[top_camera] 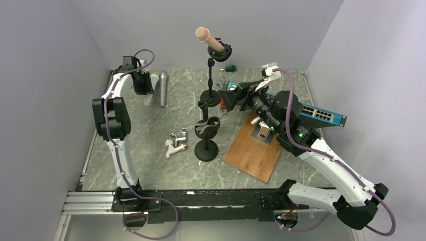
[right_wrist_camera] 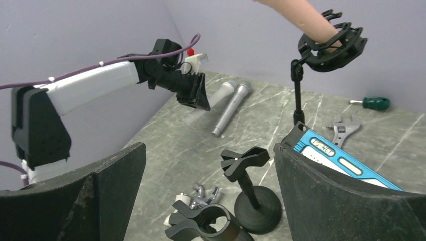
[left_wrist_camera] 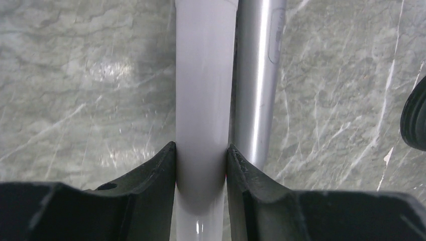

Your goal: Remove the microphone from the stand

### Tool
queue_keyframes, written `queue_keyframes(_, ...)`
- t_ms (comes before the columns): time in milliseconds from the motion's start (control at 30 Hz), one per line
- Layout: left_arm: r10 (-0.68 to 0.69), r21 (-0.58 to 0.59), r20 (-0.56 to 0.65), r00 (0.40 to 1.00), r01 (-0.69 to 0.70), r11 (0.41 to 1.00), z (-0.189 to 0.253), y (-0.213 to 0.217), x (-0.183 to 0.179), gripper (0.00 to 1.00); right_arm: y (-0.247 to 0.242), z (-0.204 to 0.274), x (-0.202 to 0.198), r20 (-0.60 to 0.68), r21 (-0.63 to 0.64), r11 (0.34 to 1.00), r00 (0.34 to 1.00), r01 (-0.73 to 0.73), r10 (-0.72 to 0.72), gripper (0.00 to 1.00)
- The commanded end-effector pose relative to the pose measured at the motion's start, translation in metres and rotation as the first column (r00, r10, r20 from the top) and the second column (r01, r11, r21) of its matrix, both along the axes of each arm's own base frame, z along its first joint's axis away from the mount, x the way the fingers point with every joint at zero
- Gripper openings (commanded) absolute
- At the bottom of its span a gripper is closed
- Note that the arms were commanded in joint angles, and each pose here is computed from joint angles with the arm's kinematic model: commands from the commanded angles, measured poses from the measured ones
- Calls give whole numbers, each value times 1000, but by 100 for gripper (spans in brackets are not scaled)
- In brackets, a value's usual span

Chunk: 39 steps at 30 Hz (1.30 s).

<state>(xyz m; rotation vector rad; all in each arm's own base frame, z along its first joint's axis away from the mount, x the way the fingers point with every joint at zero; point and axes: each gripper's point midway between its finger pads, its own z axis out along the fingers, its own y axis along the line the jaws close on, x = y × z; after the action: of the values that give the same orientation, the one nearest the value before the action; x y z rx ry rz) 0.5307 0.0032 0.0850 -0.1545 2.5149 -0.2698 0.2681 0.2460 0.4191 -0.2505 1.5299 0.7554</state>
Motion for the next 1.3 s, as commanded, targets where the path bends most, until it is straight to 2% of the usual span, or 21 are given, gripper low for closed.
queue_keyframes(0,-71,-87,-34,997,67,994,-1,-1,12,0,-16,20,1,51,18,998,997,61,-62,100)
queue_keyframes(100,-47,-168,-72,996,34,985,-14,0,16,0,-11,18,5,49,28,998,997,55,-56,100)
queue_keyframes(233,-24,-199,-110,994,1,980,-25,2,18,0,2,11,10,28,34,999,999,31,-32,100)
queue_keyframes(433,-22,-265,-131,991,-14,964,-34,-5,16,19,21,3,13,-12,47,998,999,-30,31,100)
queue_keyframes(533,-13,-271,-154,988,-29,962,-39,-5,15,25,27,1,12,-27,55,997,998,-53,55,100)
queue_keyframes(700,-4,-273,-147,989,-37,961,-33,-5,14,42,31,-4,13,-47,55,997,997,-63,65,100)
queue_keyframes(833,7,-257,-150,989,-46,965,-28,-3,12,51,32,-6,15,-63,44,997,996,-60,63,100)
queue_keyframes(1033,24,-243,-117,993,-52,968,0,1,9,58,32,-7,17,-72,29,998,996,-51,53,100)
queue_keyframes(1267,11,-268,2,1000,-10,963,63,-6,-4,61,34,-8,25,-77,-6,999,997,-32,31,100)
